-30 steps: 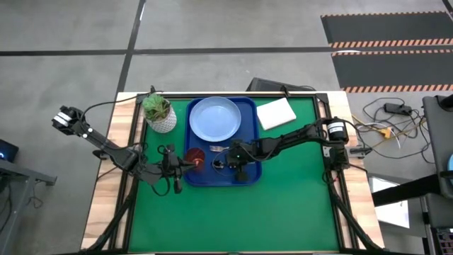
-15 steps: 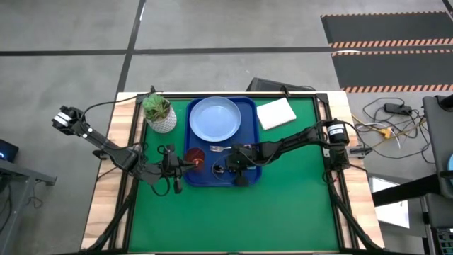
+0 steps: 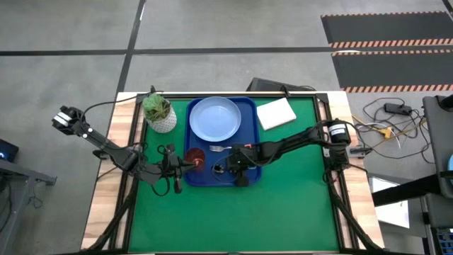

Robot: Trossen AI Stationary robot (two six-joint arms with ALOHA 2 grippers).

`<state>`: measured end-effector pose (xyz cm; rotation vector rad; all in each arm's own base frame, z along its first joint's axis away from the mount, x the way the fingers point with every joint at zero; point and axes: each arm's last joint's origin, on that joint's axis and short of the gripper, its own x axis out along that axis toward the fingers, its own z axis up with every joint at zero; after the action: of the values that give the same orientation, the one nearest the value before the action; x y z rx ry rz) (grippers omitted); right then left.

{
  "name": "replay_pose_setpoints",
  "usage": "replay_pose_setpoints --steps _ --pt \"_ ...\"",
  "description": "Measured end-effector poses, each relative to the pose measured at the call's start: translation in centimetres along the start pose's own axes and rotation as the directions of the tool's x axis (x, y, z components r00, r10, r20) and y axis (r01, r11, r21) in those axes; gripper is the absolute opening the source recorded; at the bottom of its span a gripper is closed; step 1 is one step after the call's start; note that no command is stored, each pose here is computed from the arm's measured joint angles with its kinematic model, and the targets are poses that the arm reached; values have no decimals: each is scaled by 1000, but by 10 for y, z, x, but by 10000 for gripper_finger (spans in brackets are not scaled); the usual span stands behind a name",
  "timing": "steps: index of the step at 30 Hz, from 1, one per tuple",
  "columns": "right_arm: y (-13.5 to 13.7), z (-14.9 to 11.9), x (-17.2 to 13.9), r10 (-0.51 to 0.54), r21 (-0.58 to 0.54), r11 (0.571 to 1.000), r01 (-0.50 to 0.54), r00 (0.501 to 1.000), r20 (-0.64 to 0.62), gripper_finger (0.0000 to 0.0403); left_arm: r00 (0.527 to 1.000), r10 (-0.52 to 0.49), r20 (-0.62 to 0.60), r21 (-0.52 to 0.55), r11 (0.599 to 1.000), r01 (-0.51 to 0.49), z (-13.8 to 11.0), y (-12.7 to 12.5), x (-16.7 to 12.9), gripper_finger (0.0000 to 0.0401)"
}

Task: Pick and place plate/cup/fork/spoon on tray
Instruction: Adjust the orange fork on the blue tray

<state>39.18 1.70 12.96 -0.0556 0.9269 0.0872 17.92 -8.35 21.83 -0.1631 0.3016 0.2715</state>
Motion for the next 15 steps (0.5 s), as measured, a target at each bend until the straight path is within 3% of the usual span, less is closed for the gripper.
replay_pose_setpoints --steps 7,15 --pt "-9 10 -32 -20 -61 998 21 1000 22 100 1000 -1 1 -1 1000 1 0 0 0 0" --pt "-57 -1 -38 -120 -46 992 120 993 3 48 1000 0 2 0 1000 0 0 0 0 0"
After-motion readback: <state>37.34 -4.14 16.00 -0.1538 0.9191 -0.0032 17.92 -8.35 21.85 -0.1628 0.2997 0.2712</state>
